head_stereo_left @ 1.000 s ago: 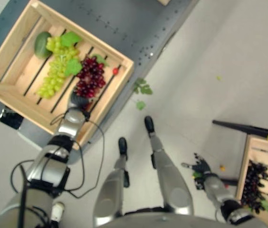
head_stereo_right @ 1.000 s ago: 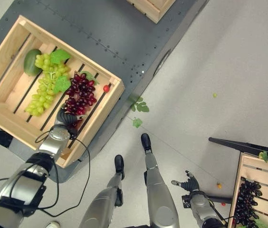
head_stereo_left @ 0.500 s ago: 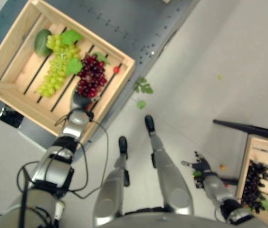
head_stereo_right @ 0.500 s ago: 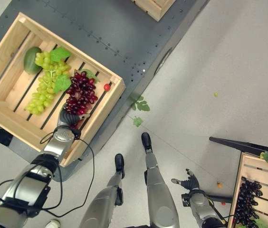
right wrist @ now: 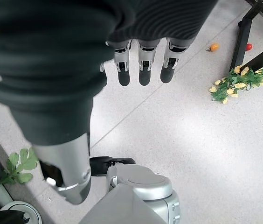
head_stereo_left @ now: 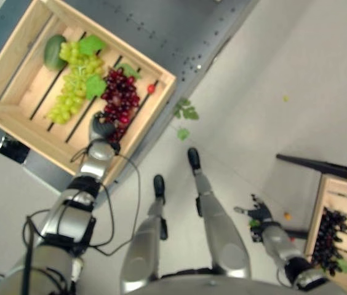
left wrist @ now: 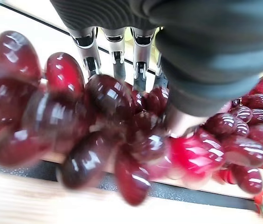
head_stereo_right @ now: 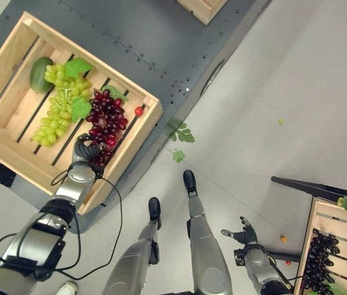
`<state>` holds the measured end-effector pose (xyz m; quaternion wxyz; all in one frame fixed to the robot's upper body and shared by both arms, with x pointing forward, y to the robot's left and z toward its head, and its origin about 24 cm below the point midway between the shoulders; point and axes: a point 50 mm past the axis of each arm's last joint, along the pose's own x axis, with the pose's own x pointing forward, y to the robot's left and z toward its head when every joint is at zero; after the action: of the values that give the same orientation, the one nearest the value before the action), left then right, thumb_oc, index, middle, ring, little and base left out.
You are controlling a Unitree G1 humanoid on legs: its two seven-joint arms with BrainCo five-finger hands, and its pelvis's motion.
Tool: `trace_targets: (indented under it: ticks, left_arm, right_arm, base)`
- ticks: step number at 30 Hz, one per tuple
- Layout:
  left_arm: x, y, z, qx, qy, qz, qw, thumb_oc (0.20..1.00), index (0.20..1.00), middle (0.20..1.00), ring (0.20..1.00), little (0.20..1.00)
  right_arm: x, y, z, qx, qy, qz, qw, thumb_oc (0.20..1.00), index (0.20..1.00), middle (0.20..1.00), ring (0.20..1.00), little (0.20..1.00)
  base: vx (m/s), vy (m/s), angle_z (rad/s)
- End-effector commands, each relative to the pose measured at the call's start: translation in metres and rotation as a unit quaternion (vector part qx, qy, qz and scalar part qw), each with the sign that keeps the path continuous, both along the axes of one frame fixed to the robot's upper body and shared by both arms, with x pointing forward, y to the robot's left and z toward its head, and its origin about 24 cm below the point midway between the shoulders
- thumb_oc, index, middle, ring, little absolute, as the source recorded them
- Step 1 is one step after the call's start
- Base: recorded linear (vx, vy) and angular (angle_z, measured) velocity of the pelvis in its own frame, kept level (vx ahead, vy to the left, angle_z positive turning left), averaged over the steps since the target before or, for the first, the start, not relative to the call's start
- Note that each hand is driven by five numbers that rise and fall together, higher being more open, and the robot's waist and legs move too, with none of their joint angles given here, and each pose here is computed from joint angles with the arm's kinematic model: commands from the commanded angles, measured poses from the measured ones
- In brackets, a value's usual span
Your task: Pick up the fruits from the basket on one side to the basket on the other side
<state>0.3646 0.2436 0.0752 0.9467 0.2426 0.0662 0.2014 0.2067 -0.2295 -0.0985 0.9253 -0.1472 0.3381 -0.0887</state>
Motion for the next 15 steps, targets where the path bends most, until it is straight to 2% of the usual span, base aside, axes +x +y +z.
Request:
trace_targets:
  ticks: [1,15]
  left_arm:
    - [-0.0338,-0.0234,-0.0825,-0.022,0.179,-0.030,0.983,0.200,0.200,0.200,0.200,0.200]
    - [-0.0287,-0.0256,-0.0756,-0.036,0.158,-0.027,0.986,0.200,0.200,0.200,0.200,0.200]
  right_arm:
    - [-0.0029,0.0019,-0.0004,0.006,-0.008,-0.007,1.000,1.000,1.000,1.000,1.000,1.000]
    - [-0.0013,0.0016,0.0003,0.004,-0.012,-0.010,1.000,1.000,1.000,1.000,1.000,1.000]
  base:
    - [0.00,0.000,0.00]
    - [0.00,0.000,0.00]
